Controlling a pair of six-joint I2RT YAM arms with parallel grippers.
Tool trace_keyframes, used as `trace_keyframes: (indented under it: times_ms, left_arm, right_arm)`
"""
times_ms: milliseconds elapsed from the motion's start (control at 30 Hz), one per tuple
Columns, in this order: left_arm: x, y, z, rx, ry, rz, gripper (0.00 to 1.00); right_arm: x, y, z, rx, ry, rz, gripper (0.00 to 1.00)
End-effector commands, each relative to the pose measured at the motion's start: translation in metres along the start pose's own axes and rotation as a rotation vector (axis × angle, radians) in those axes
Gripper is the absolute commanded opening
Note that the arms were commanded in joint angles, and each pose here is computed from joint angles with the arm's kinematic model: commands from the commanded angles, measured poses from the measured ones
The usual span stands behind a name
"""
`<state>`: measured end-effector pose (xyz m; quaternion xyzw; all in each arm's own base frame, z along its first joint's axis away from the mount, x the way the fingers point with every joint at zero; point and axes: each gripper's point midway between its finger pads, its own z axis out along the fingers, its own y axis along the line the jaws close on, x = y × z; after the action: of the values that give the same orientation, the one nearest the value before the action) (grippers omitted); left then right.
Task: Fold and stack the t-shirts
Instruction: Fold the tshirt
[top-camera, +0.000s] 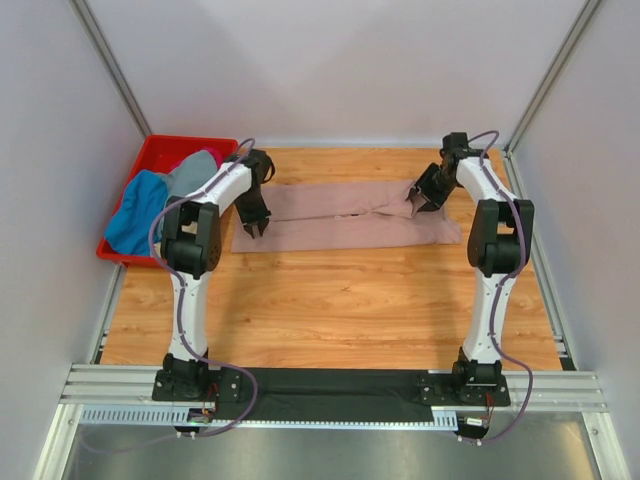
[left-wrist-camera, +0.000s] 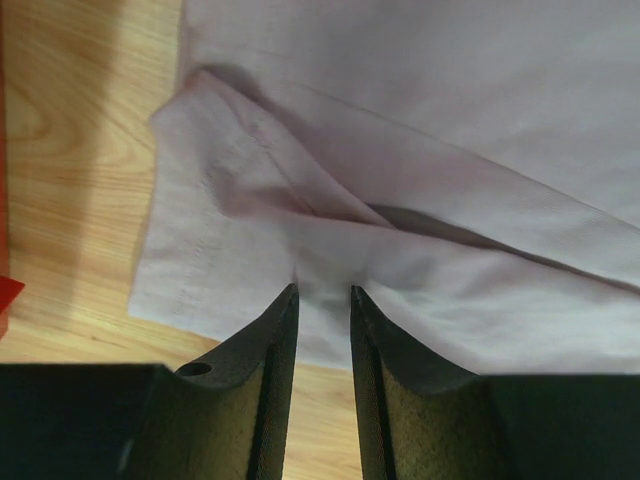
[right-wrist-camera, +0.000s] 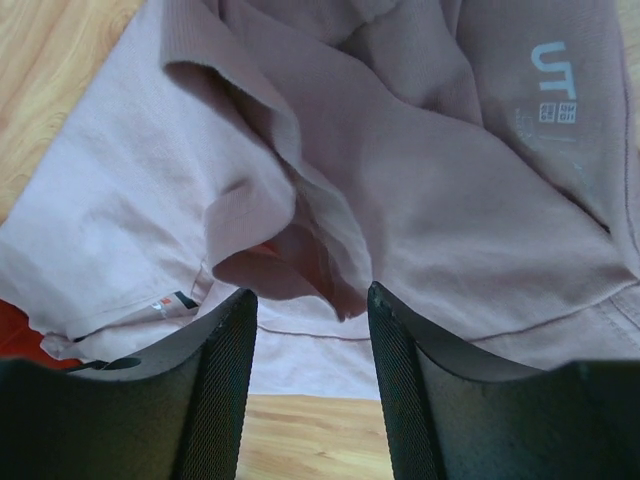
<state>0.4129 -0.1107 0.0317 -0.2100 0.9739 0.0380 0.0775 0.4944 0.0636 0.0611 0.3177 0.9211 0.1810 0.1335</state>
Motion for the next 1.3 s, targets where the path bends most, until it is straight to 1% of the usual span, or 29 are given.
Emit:
trace_keyframes:
  times_ms: [0,167,200,233,300,333,400,467,533,567,600,633,700,800,900,933,1000,1033,1067,1100,1133,1267]
  left_arm:
    - [0.004,0.025,0.009,-0.105,0.011,0.03,0.34]
    - [0.012,0.034,0.02,-0.161,0.057,0.041,0.34]
    - [0.014,0.035,0.022,-0.164,0.062,0.042,0.34]
    - [0.015,0.036,0.022,-0.166,0.065,0.041,0.34]
    - [0.016,0.037,0.021,-0.167,0.062,0.041,0.34]
    - [0.015,0.037,0.021,-0.168,0.059,0.04,0.34]
    - [0.014,0.036,0.02,-0.166,0.055,0.038,0.34]
    - [0.013,0.036,0.019,-0.164,0.052,0.038,0.34]
    - [0.014,0.036,0.019,-0.162,0.054,0.036,0.34]
    - [0.014,0.035,0.018,-0.159,0.055,0.034,0.34]
    - [0.015,0.035,0.017,-0.157,0.056,0.034,0.34]
    - [0.014,0.035,0.017,-0.154,0.054,0.033,0.34]
    - [0.015,0.036,0.016,-0.154,0.054,0.033,0.34]
    - [0.017,0.036,0.016,-0.153,0.057,0.033,0.34]
    - [0.017,0.035,0.014,-0.148,0.059,0.029,0.33]
    - [0.017,0.035,0.015,-0.143,0.055,0.028,0.33]
    - [0.017,0.035,0.012,-0.137,0.049,0.028,0.33]
    - [0.017,0.035,0.011,-0.134,0.045,0.027,0.33]
    - [0.016,0.034,0.009,-0.13,0.04,0.031,0.33]
    - [0.016,0.034,0.008,-0.13,0.038,0.034,0.33]
    - [0.014,0.033,0.006,-0.125,0.031,0.034,0.33]
    - [0.006,0.032,-0.009,-0.109,-0.01,0.046,0.33]
  right_arm:
    - [-0.02,0.024,-0.016,-0.094,-0.1,-0.048,0.5]
    - [-0.021,0.04,-0.008,-0.168,-0.103,-0.058,0.5]
    - [-0.026,0.046,-0.009,-0.191,-0.119,-0.059,0.49]
    - [-0.014,0.061,-0.006,-0.22,-0.095,-0.081,0.49]
    - [-0.019,0.077,-0.009,-0.276,-0.104,-0.06,0.49]
    - [-0.016,0.083,-0.008,-0.305,-0.083,-0.053,0.48]
    - [-0.023,0.102,-0.013,-0.362,-0.097,-0.028,0.48]
    - [-0.025,0.113,-0.008,-0.4,-0.082,-0.011,0.48]
    - [-0.025,0.128,-0.006,-0.464,-0.042,0.043,0.48]
    - [-0.029,0.138,-0.009,-0.512,-0.049,0.047,0.49]
    - [-0.03,0.146,-0.011,-0.545,-0.028,0.106,0.48]
    - [-0.029,0.15,-0.012,-0.574,-0.006,0.121,0.48]
    - [-0.032,0.159,-0.017,-0.61,-0.004,0.153,0.48]
    - [-0.035,0.16,-0.018,-0.606,-0.006,0.164,0.49]
    - [-0.034,0.158,-0.021,-0.59,-0.009,0.123,0.5]
    - [-0.035,0.153,-0.022,-0.563,-0.031,0.086,0.48]
    - [-0.029,0.139,-0.024,-0.478,-0.02,0.081,0.46]
    - [-0.033,0.132,-0.031,-0.438,-0.052,0.084,0.45]
    - [-0.025,0.116,-0.028,-0.374,-0.03,0.095,0.44]
    - [-0.025,0.113,-0.038,-0.36,-0.042,0.099,0.44]
    - [-0.025,0.104,-0.038,-0.319,-0.059,0.104,0.43]
    - [-0.012,0.074,-0.042,-0.182,-0.077,0.032,0.43]
